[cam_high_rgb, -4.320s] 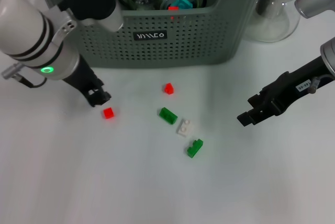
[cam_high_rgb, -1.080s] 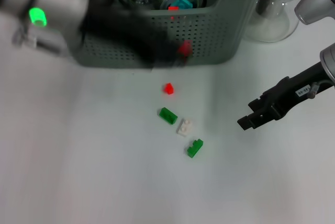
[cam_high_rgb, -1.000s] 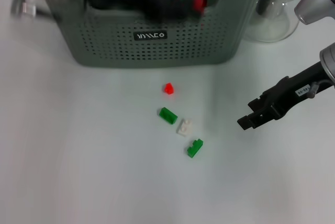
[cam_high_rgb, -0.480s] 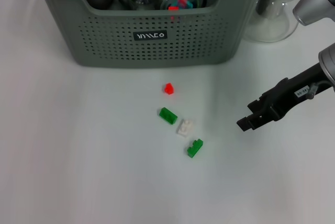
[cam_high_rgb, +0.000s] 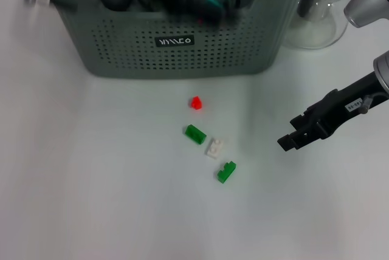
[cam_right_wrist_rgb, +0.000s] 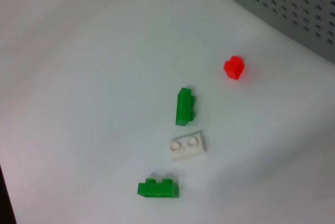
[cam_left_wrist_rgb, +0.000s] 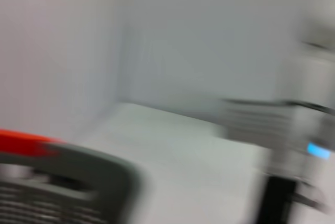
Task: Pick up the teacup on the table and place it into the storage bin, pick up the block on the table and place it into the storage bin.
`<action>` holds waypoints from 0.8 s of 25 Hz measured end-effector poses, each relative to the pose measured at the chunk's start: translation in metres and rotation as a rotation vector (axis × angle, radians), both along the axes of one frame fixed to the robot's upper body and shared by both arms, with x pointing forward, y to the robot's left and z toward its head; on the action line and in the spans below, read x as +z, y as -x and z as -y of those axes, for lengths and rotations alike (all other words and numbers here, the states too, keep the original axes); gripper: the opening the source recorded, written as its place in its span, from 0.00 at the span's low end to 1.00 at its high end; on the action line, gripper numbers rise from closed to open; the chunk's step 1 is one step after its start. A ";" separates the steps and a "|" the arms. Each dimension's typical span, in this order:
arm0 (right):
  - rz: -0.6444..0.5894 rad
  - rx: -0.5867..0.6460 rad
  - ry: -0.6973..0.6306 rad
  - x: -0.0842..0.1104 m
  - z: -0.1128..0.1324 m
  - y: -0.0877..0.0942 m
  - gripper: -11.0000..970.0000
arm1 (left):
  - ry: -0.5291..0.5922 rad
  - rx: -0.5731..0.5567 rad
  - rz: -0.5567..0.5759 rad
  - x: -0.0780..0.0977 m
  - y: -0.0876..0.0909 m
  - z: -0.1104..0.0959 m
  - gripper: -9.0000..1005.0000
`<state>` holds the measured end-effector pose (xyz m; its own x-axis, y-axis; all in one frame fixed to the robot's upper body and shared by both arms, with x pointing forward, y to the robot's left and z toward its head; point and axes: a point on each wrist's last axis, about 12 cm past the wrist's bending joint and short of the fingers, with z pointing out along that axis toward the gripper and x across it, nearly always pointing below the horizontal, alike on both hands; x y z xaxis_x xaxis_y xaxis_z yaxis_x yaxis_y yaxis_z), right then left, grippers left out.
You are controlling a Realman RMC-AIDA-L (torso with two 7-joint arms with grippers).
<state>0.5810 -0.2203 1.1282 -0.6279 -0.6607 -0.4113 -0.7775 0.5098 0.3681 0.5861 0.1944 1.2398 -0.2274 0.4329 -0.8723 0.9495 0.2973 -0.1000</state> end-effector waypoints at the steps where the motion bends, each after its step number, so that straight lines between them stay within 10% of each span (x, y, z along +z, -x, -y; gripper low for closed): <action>1: -0.001 -0.002 0.000 0.000 0.000 0.000 0.71 | -0.012 -0.069 -0.001 -0.002 0.011 0.000 0.76; 8: -0.001 -0.012 0.001 -0.001 0.001 0.000 0.71 | -0.158 -0.292 -0.132 -0.034 0.049 0.005 0.91; 20: -0.003 -0.013 0.001 -0.001 0.001 -0.001 0.71 | -0.403 0.096 -0.329 -0.097 0.023 0.043 0.95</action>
